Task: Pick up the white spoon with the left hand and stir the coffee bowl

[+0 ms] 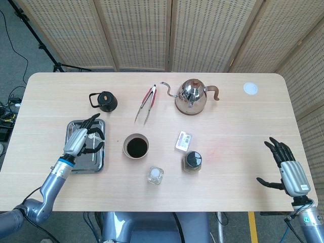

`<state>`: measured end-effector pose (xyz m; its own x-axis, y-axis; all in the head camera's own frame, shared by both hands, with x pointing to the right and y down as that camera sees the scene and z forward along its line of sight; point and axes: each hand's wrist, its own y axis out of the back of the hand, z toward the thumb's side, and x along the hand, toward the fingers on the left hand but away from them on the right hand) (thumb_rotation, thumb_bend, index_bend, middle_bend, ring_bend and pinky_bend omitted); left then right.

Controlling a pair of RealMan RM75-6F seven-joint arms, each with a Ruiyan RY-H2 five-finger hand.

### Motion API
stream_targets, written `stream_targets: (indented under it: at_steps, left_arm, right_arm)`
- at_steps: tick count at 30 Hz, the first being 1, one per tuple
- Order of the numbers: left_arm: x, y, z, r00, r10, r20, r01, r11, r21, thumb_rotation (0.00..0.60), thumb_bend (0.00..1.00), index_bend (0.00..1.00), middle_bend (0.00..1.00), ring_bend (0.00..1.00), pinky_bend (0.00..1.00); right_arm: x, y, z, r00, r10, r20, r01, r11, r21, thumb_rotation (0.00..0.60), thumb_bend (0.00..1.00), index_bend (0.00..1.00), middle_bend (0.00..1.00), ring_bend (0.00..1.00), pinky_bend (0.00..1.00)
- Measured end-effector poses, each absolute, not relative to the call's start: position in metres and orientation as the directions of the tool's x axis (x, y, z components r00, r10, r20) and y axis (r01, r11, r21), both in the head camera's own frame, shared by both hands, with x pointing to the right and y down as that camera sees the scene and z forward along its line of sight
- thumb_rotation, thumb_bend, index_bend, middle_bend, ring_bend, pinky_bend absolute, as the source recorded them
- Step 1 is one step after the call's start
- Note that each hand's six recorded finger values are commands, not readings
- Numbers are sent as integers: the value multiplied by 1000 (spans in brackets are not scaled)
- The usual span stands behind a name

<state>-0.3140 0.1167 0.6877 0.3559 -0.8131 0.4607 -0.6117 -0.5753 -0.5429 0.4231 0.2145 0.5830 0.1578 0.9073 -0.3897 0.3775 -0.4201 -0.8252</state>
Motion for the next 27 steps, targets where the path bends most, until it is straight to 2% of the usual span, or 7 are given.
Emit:
stream_targets:
  at_steps: [5, 11, 18, 27]
  left_arm:
    - [-304, 120, 677, 439, -806, 397, -748, -573, -336, 600, 440, 649, 0, 0, 0]
    - [-272, 126, 676, 544, -761, 353, -782, -612, -116, 600, 439, 649, 0, 0, 0]
    - [-224, 127, 689, 583, -736, 345, -781, -625, -12, 600, 440, 649, 0, 0, 0]
    - [-190, 126, 709, 585, -725, 363, -781, -625, 11, 600, 445, 650, 0, 0, 0]
  right_arm:
    - [422, 215, 584, 159, 905, -394, 376, -424, -824, 600, 0, 0, 0, 0, 0]
    - [423, 215, 585, 157, 903, -401, 376, -430, -821, 600, 0, 0, 0, 0, 0]
    - [424, 214, 585, 156, 903, -400, 379, -428, -820, 600, 0, 0, 0, 0, 0]
    - [428, 212, 585, 145, 904, -401, 385, -425, -819, 600, 0, 0, 0, 0, 0]
